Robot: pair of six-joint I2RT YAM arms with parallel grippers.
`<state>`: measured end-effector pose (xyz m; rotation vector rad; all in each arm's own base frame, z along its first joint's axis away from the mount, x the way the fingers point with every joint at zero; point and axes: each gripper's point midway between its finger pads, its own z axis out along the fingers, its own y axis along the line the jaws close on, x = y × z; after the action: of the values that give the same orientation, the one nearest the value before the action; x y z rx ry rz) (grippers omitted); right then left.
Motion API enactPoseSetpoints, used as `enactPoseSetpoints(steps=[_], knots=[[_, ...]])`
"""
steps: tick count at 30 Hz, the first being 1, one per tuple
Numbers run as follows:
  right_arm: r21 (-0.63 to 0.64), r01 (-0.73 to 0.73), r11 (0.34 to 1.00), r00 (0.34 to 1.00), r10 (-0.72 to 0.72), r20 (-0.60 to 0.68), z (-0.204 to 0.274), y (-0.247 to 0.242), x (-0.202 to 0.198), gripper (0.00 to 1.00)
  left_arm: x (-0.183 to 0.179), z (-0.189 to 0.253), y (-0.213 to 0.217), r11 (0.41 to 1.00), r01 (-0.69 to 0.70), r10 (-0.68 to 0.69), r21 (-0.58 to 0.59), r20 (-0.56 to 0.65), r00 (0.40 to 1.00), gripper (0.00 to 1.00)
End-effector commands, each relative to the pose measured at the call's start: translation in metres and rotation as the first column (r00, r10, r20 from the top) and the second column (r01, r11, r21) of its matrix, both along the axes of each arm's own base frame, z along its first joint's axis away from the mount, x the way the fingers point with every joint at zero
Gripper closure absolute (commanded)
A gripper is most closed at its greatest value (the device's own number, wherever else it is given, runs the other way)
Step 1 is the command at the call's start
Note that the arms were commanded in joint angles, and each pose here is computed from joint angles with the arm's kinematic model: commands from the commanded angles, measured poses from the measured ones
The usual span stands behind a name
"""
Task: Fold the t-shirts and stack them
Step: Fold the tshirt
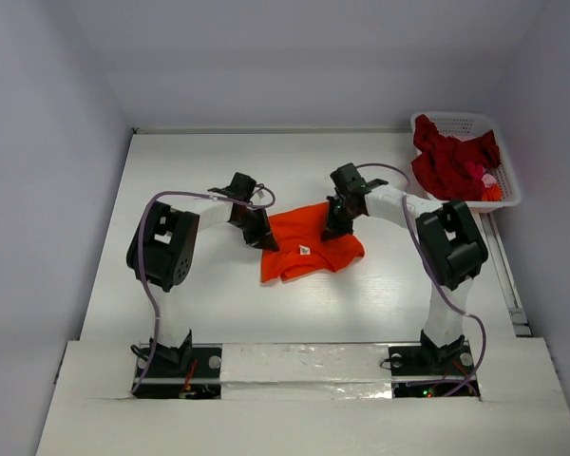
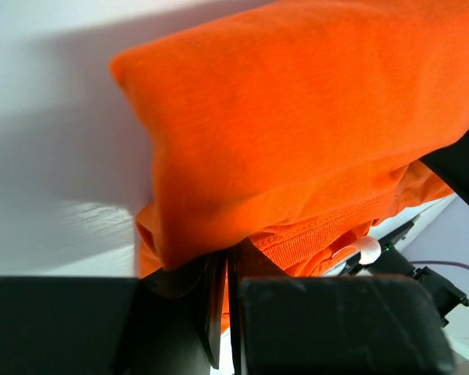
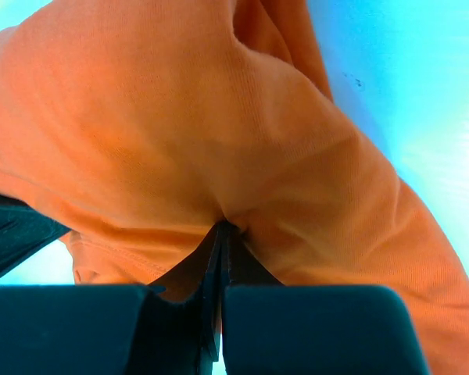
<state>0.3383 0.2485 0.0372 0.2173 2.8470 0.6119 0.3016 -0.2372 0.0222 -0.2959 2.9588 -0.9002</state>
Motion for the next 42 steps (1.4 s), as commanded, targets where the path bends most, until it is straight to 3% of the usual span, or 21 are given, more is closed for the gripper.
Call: enactPoseSetpoints(steps=[1,10,28,42], knots=[[-0.039,-0.058,0.998,0.994,0.061,0.093,0.031,0.006,0.006,1.00,-0.017,-0.006,0.011,0.997,0.026,-0.025,0.078,-0.013,1.000,0.96],[-0.032,-0.090,0.995,0.973,0.094,0.210,0.087,0.030,0.043,1.00,-0.011,0.001,0.012,0.996,0.018,-0.018,0.092,0.003,1.000,0.96],[-0.073,-0.217,0.974,0.975,0.220,0.037,0.003,0.052,0.042,1.00,-0.005,0.024,0.004,0.998,0.025,-0.027,0.051,0.028,0.999,0.96],[-0.016,-0.206,0.978,0.978,0.206,0.019,-0.013,0.085,0.079,1.00,-0.040,0.034,0.008,0.993,0.107,-0.108,0.051,0.010,0.994,0.96]])
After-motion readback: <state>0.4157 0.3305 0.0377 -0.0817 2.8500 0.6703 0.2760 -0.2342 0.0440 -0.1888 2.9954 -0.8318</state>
